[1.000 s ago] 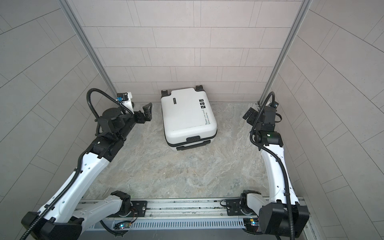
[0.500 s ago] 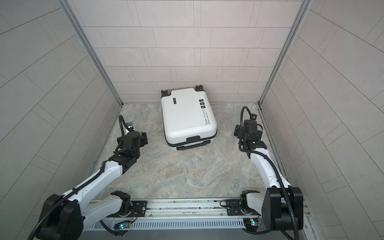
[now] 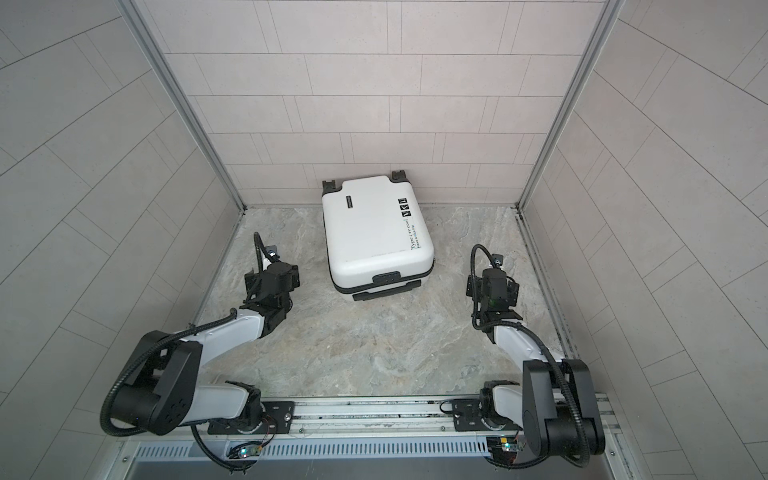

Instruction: Pack the luggage

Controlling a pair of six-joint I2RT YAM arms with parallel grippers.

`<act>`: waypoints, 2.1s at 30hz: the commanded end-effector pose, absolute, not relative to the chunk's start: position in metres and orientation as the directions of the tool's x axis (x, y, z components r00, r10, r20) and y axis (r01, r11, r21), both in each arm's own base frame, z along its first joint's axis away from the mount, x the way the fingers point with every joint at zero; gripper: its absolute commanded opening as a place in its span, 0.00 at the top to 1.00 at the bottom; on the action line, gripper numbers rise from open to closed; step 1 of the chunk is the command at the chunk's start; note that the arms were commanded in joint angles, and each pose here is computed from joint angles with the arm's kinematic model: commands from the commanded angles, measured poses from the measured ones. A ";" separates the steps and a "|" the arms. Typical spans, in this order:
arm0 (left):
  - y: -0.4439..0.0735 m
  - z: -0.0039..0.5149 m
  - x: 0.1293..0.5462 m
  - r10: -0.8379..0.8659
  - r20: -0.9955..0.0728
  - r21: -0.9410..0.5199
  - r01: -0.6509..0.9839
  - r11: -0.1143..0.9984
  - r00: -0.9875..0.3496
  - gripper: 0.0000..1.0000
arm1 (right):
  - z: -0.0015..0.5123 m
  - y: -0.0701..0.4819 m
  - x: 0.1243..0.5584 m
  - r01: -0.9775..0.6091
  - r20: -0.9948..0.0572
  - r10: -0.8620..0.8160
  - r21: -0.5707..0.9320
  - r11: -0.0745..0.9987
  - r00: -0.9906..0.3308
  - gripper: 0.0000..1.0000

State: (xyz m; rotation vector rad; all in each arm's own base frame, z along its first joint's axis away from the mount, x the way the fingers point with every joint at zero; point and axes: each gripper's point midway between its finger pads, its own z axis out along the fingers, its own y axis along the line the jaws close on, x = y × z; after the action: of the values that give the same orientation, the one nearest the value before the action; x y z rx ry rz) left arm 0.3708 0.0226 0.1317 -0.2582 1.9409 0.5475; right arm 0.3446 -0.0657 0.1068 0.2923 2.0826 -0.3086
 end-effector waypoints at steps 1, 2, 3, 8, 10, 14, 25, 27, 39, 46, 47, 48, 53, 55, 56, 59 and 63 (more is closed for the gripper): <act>0.031 0.137 0.377 0.087 -0.926 0.257 -0.445 0.858 -0.368 0.00 | 0.123 -0.061 0.362 0.299 -0.904 0.054 -0.084 0.951 -0.425 0.00; 0.033 0.134 0.377 0.086 -0.930 0.251 -0.445 0.860 -0.358 0.00 | 0.123 -0.059 0.365 0.292 -0.906 0.053 -0.079 0.953 -0.420 0.00; 0.034 0.132 0.377 0.086 -0.934 0.245 -0.444 0.862 -0.348 0.00 | 0.122 -0.058 0.366 0.286 -0.908 0.053 -0.075 0.955 -0.416 0.00; 0.035 0.123 0.376 0.071 -0.953 0.195 -0.418 0.887 -0.294 0.00 | 0.115 -0.052 0.372 0.261 -0.921 0.065 -0.040 0.964 -0.383 0.00; 0.034 0.117 0.371 0.066 -0.962 0.175 -0.409 0.896 -0.265 0.00 | 0.112 -0.049 0.375 0.248 -0.927 0.062 -0.034 0.968 -0.370 0.00; 0.028 0.105 0.361 0.083 -0.977 0.153 -0.376 0.914 -0.197 0.04 | 0.101 -0.042 0.384 0.206 -0.923 0.031 -0.052 0.977 -0.384 0.00; 0.022 0.103 0.368 0.112 -0.968 0.185 -0.340 0.922 -0.223 0.00 | 0.087 -0.023 0.393 0.132 -0.902 -0.063 -0.131 0.983 -0.428 0.00; 0.023 0.102 0.371 0.105 -0.966 0.184 -0.342 0.922 -0.235 0.00 | 0.086 -0.023 0.393 0.132 -0.899 -0.062 -0.131 0.983 -0.433 0.00; 0.045 0.088 0.393 -0.031 -0.940 0.089 -0.333 0.939 -0.338 0.00 | 0.085 -0.024 0.395 0.129 -0.897 -0.052 -0.120 0.984 -0.439 0.00; 0.043 0.091 0.391 -0.027 -0.945 0.085 -0.323 0.943 -0.327 0.00 | 0.085 -0.024 0.393 0.128 -0.898 -0.055 -0.122 0.984 -0.436 0.01; 0.042 0.092 0.391 -0.026 -0.946 0.083 -0.320 0.944 -0.323 0.00 | 0.086 -0.024 0.394 0.129 -0.900 -0.055 -0.122 0.984 -0.432 0.01; 0.042 0.092 0.391 -0.025 -0.947 0.083 -0.317 0.945 -0.321 0.00 | 0.086 -0.024 0.393 0.130 -0.900 -0.055 -0.123 0.984 -0.432 0.01; 0.042 0.092 0.391 -0.024 -0.946 0.084 -0.317 0.945 -0.323 0.00 | 0.086 -0.024 0.393 0.130 -0.901 -0.051 -0.118 0.984 -0.430 0.00; 0.042 0.091 0.391 -0.024 -0.946 0.084 -0.318 0.944 -0.324 0.00 | 0.086 -0.024 0.393 0.130 -0.902 -0.053 -0.120 0.984 -0.429 0.00; 0.042 0.091 0.391 -0.024 -0.946 0.085 -0.318 0.944 -0.323 0.00 | 0.086 -0.024 0.393 0.130 -0.901 -0.053 -0.120 0.984 -0.430 0.00; 0.042 0.091 0.391 -0.025 -0.946 0.084 -0.319 0.944 -0.323 0.00 | 0.086 -0.024 0.393 0.130 -0.901 -0.052 -0.119 0.984 -0.430 0.00; 0.042 0.091 0.391 -0.024 -0.946 0.084 -0.317 0.945 -0.324 0.00 | 0.087 -0.024 0.393 0.129 -0.902 -0.053 -0.120 0.984 -0.429 0.00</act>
State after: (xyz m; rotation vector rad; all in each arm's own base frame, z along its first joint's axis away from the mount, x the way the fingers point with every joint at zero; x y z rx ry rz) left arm 0.3932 0.0430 0.0855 -0.2513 1.9025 0.3082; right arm 0.3898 -0.0233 0.0796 0.0647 2.0305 -0.1964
